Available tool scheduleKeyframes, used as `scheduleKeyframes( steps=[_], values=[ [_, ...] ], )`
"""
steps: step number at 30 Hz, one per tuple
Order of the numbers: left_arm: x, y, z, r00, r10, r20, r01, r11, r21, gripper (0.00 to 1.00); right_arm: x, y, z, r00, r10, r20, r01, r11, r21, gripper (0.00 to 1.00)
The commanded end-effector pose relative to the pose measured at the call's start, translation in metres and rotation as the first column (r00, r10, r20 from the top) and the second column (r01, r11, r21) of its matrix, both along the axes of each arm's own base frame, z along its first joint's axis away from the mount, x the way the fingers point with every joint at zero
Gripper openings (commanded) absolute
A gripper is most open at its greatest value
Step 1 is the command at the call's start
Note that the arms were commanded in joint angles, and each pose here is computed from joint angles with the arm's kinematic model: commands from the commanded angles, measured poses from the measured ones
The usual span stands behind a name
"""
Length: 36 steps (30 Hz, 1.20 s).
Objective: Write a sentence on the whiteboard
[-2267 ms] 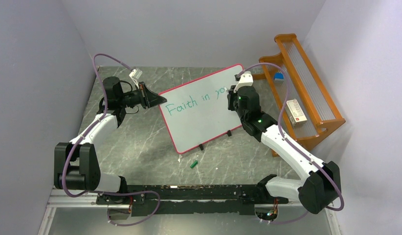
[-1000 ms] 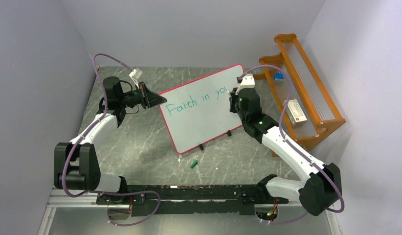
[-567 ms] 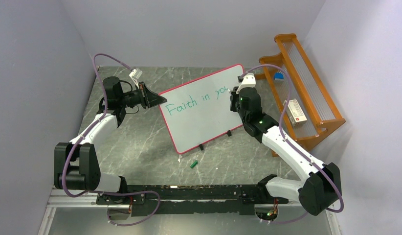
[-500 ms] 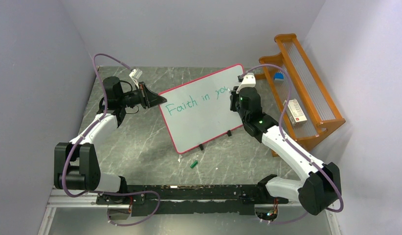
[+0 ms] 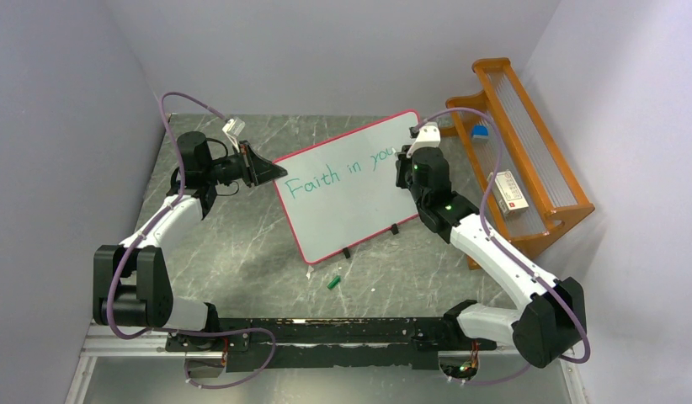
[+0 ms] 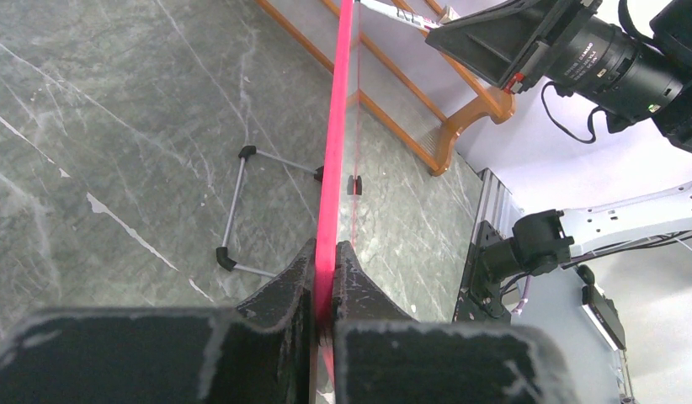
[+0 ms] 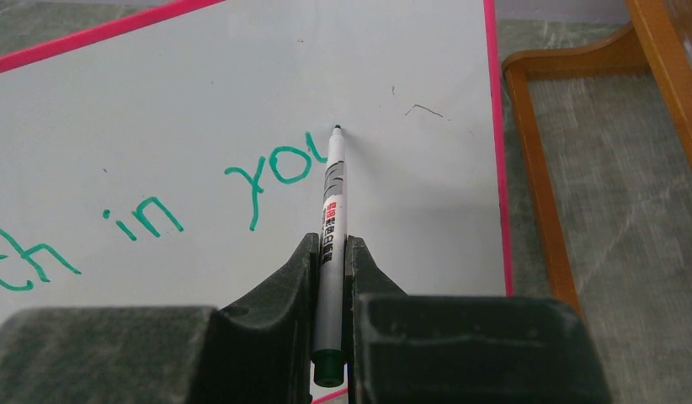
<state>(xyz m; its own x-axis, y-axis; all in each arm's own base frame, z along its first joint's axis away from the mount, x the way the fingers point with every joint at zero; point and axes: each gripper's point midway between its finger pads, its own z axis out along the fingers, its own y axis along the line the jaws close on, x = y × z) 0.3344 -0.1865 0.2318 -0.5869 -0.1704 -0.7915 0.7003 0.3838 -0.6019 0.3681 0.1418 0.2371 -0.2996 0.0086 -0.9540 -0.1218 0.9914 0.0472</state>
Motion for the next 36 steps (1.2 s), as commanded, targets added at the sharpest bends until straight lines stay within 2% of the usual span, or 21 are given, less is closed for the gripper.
scheduleKeyframes(
  steps=[1, 36],
  values=[
    [-0.005, -0.006, -0.027, 0.998, -0.015, -0.064, 0.018, 0.999, 0.043, 0.05, 0.008, 0.001, 0.017, 0.999, -0.004, 0.042, 0.004, 1.0, 0.019, 0.0],
    [-0.005, -0.005, -0.027, 0.998, -0.013, -0.063, 0.016, 0.999, 0.046, 0.05, -0.009, -0.014, -0.019, 0.998, -0.039, -0.048, 0.039, 0.999, -0.007, 0.0]
  ],
)
